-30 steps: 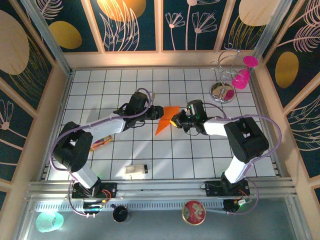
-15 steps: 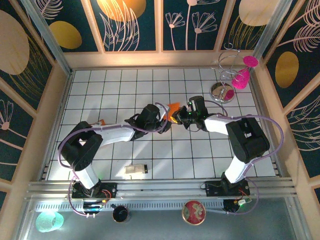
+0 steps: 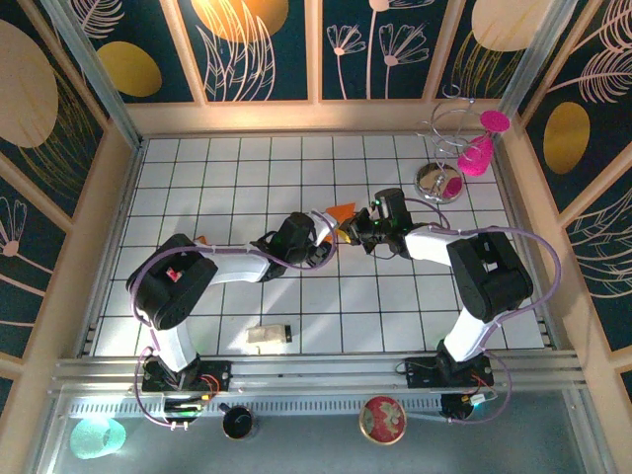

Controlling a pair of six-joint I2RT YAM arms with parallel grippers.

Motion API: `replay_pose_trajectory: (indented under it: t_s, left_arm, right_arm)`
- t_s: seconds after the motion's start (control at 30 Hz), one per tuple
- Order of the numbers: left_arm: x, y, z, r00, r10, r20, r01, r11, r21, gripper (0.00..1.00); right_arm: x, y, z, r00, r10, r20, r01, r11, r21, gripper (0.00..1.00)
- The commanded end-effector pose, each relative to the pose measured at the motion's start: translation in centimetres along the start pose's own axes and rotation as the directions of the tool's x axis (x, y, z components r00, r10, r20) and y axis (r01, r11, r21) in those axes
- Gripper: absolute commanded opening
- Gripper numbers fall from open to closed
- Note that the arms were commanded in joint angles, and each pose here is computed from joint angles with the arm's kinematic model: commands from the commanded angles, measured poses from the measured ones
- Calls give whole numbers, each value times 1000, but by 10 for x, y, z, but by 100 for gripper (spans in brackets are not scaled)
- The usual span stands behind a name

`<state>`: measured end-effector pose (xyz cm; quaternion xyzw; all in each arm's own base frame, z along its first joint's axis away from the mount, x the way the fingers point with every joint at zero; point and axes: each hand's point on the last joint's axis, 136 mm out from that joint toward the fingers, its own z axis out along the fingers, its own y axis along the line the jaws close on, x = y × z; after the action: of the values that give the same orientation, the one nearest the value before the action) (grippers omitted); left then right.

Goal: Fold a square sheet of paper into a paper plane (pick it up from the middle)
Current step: Fold the wing for the fifth time at the center of the table.

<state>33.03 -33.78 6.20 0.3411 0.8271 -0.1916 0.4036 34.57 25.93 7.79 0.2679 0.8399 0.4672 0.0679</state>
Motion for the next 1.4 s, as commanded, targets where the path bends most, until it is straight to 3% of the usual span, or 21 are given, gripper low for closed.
replay_pose_trajectory:
  t_s: [0.0, 0.23, 0.63, 0.8, 0.97, 1.03, 1.2, 1.37]
  left_arm:
    - [-4, 0, 5, 999, 35, 32, -35, 999, -2, 40]
    - [5, -3, 10, 999, 31, 19, -31, 999, 14, 33]
    - [9, -4, 14, 999, 30, 16, -30, 999, 21, 31]
    - [12, -5, 16, 999, 36, 9, -36, 999, 24, 24]
    - [16, -5, 17, 999, 32, 2, -32, 999, 31, 17]
    - [17, -6, 16, 1000, 28, -1, -28, 999, 38, 14]
    - [18, -9, 16, 1000, 14, -2, -14, 998, 55, 12]
    - [25, -17, 19, 1000, 4, -28, -1, 994, 105, 10]
  right_arm:
    - [-2, 7, 1, 1000, 8, -15, -8, 1000, -15, 0]
    - [-1, 5, 2, 1000, 10, -23, -10, 1000, -7, 0]
    - [2, -1, 4, 999, 16, -37, -16, 1000, 13, 0]
    - [0, -3, 2, 1000, 3, -27, -2, 999, 37, 1]
    - [-8, -8, -7, 999, -29, 23, 27, 996, 86, 32]
    - [-14, -13, -13, 998, -33, 51, 28, 995, 99, 40]
    - [-33, -12, -30, 990, -79, 120, 67, 992, 108, 51]
    - [-48, -9, -44, 978, -123, 169, 105, 988, 115, 55]
